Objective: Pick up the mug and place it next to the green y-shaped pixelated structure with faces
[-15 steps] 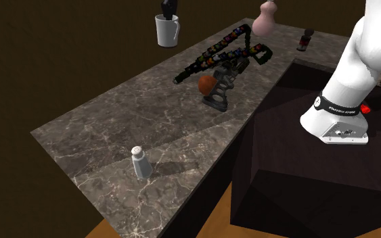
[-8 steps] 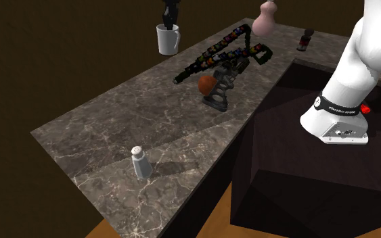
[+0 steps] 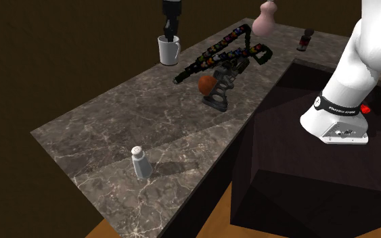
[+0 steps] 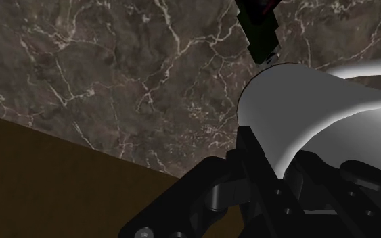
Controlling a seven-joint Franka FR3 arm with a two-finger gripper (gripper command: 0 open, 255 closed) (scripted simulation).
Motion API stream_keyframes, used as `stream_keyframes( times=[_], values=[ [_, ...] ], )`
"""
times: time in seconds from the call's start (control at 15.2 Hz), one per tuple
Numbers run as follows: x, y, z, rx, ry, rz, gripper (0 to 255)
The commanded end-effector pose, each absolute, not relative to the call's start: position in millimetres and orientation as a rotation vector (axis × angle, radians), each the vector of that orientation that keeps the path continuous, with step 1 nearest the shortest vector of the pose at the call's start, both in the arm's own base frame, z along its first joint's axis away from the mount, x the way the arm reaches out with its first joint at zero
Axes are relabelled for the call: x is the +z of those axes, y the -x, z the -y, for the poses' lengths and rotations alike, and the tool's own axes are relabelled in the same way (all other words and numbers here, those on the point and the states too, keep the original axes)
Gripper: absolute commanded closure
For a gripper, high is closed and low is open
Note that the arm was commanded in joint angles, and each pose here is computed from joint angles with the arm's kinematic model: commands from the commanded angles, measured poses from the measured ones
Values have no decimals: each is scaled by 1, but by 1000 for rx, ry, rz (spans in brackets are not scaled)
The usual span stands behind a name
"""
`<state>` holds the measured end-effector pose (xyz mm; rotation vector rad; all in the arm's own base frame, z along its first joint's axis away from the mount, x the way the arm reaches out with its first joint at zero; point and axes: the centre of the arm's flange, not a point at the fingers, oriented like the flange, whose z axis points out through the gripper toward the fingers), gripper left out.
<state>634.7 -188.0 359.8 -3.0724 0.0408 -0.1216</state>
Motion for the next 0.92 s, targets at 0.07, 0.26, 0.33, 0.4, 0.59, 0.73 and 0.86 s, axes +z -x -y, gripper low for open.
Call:
stream_keyframes(
  times=[0.07,0.26,0.33,0.4,0.59,0.73,0.86],
  values=[
    [345,-634,187,-123,3073,-41,255],
    [329,-634,187,-123,3073,-41,255],
    [324,-634,187,-123,3073,-41,255],
    [318,-634,187,-123,3073,-41,255],
    [302,-634,187,-123,3073,-41,255],
    [292,-634,187,-123,3073,-41,255],
    [281,-634,187,-123,3073,-41,255]
  ],
)
